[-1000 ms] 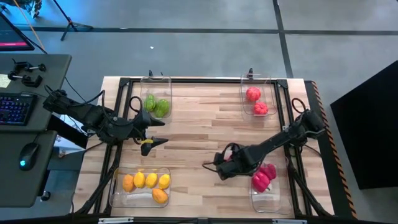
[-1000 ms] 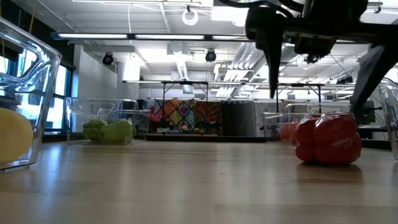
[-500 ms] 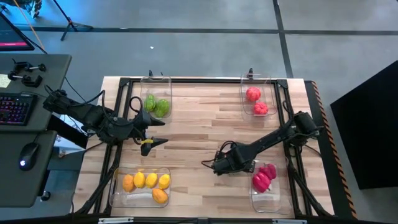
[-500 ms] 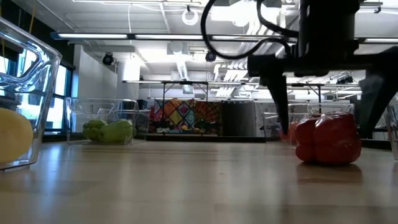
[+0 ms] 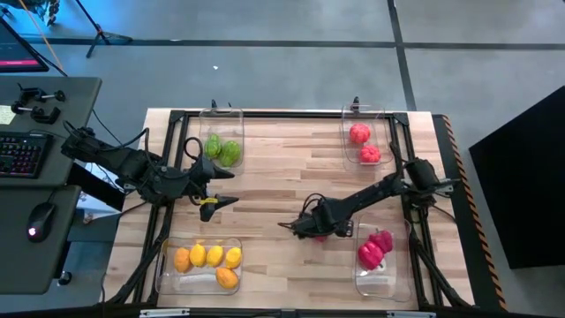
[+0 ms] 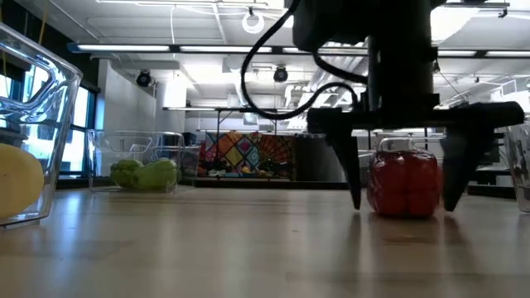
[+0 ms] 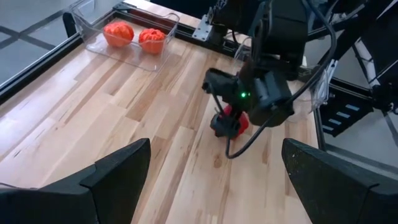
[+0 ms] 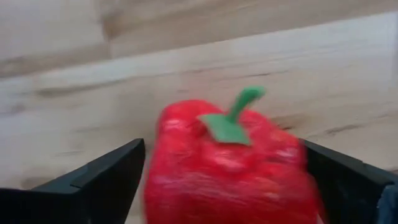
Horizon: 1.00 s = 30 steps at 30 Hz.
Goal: Sort produce into baskets
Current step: Put the red bell pepper into the bottom right transparent bin
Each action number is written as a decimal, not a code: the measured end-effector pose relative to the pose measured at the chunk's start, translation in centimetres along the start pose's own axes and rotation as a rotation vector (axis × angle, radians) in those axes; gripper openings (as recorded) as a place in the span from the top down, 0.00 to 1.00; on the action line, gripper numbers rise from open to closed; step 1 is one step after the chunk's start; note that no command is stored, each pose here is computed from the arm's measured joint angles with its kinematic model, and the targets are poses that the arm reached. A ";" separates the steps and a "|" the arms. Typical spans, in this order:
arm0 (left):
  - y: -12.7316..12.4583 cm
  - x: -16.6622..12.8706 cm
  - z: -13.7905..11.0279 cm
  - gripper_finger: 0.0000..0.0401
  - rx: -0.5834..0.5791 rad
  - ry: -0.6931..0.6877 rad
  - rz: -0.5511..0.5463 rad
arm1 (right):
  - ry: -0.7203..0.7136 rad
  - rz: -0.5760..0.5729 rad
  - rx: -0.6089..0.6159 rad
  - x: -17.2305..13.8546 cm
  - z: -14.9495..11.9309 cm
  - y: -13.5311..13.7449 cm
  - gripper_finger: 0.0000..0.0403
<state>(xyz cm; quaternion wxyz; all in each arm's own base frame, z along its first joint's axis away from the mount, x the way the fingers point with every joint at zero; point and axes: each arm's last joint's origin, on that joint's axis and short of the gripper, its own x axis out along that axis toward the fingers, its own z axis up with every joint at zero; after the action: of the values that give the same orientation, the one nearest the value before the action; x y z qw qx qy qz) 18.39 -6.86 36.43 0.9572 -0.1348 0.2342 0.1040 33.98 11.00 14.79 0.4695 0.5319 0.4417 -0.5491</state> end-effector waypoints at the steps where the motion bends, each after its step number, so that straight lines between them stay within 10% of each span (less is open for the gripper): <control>1: 0.0 0.0 0.0 0.13 0.001 0.002 0.001 | 0.014 0.007 -0.016 0.2 0.0 0.2 0.04; 9: 0.1 0.0 -0.1 0.13 0.005 0.009 0.004 | 0.057 0.008 -0.057 0.0 -0.3 0.7 0.29; 18: 0.2 0.0 -0.2 0.13 0.037 0.016 0.031 | 0.003 0.144 -0.545 -9.6 -0.2 0.4 0.44; 23: 0.2 0.0 -0.2 0.13 0.041 0.010 0.040 | 0.006 0.117 -0.742 -15.8 -1.9 -4.4 0.44; 30: 0.2 0.0 -0.2 0.13 0.020 0.007 0.041 | 0.144 -0.018 -0.681 -17.5 -5.2 -12.1 0.39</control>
<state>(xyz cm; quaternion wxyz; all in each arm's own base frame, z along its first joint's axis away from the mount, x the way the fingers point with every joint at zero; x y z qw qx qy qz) 18.25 -6.71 36.22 0.9553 -0.1209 0.2413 0.1206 22.86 18.92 31.91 0.5830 0.3779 0.6363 -0.3354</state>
